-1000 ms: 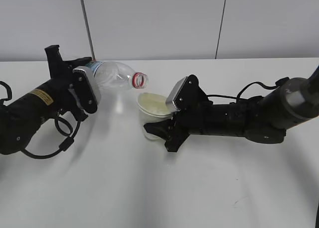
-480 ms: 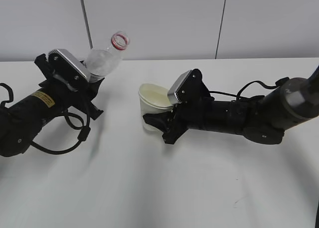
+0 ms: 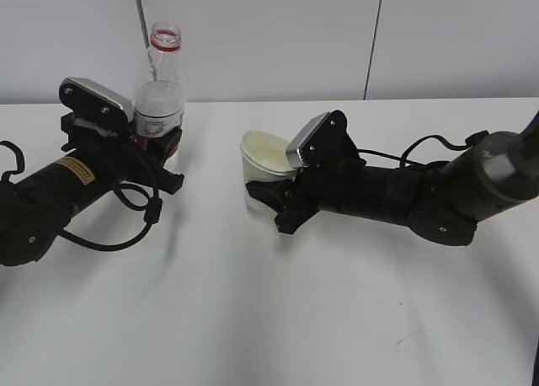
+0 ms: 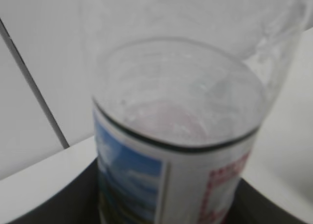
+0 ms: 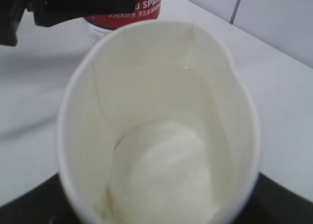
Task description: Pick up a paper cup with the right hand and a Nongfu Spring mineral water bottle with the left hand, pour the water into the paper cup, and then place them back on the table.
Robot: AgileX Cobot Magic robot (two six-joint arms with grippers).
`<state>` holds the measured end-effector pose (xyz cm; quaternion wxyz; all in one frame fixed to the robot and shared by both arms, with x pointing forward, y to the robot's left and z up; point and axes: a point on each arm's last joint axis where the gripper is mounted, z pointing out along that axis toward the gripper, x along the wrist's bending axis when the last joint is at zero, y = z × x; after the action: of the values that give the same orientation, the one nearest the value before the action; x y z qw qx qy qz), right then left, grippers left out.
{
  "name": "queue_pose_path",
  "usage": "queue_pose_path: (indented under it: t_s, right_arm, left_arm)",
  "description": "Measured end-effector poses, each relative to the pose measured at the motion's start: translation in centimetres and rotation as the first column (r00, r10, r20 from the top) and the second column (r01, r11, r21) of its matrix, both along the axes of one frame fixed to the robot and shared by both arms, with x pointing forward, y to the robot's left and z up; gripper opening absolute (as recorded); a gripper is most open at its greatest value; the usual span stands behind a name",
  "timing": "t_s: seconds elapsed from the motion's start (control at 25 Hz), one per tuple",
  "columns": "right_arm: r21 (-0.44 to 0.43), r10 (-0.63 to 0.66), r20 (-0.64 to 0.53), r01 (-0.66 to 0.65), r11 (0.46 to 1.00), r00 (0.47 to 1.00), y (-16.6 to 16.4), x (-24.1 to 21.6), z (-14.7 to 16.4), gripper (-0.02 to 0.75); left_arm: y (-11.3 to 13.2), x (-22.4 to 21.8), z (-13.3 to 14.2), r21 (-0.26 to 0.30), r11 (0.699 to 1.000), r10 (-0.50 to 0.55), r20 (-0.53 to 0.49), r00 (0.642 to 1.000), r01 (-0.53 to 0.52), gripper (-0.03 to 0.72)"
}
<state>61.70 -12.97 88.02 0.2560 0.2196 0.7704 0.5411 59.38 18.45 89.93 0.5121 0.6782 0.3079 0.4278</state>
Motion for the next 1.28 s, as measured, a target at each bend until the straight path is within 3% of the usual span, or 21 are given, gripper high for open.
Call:
queue_pose_path:
  t_s: [0.16,0.36,0.6,0.96,1.28]
  right_arm:
    - [0.02,-0.039,-0.005,0.039,0.999,0.999,-0.2,0.2,0.1,0.43]
    - [0.011,-0.064,0.021,0.064,0.998,0.998,-0.3,0.5,0.2,0.43]
    - [0.017,-0.117,0.037,0.116,0.993,0.992,-0.7,0.8,0.3,0.43]
    - [-0.009,-0.224,0.002,0.224,0.975,0.975,-1.7,1.4,0.0,0.43]
    - [-0.041,-0.298,-0.037,0.297,0.954,0.954,-3.6,2.0,-0.5,0.43]
  left_arm:
    - [-0.6,-0.3,-0.2,-0.05,0.997,-0.067,-0.043,0.997,0.065,0.352]
    - [-0.8,-0.4,-0.7,-0.149,0.987,-0.08,-0.116,0.99,0.062,0.352]
    - [-1.1,-0.7,-2.3,-0.163,0.982,-0.122,-0.177,0.977,0.093,0.352]
    - [-1.4,-0.8,-2.0,-0.187,0.975,-0.153,-0.153,0.976,0.124,0.352]
    - [-1.5,-1.0,-3.5,-0.187,0.973,-0.17,-0.176,0.97,0.137,0.352]
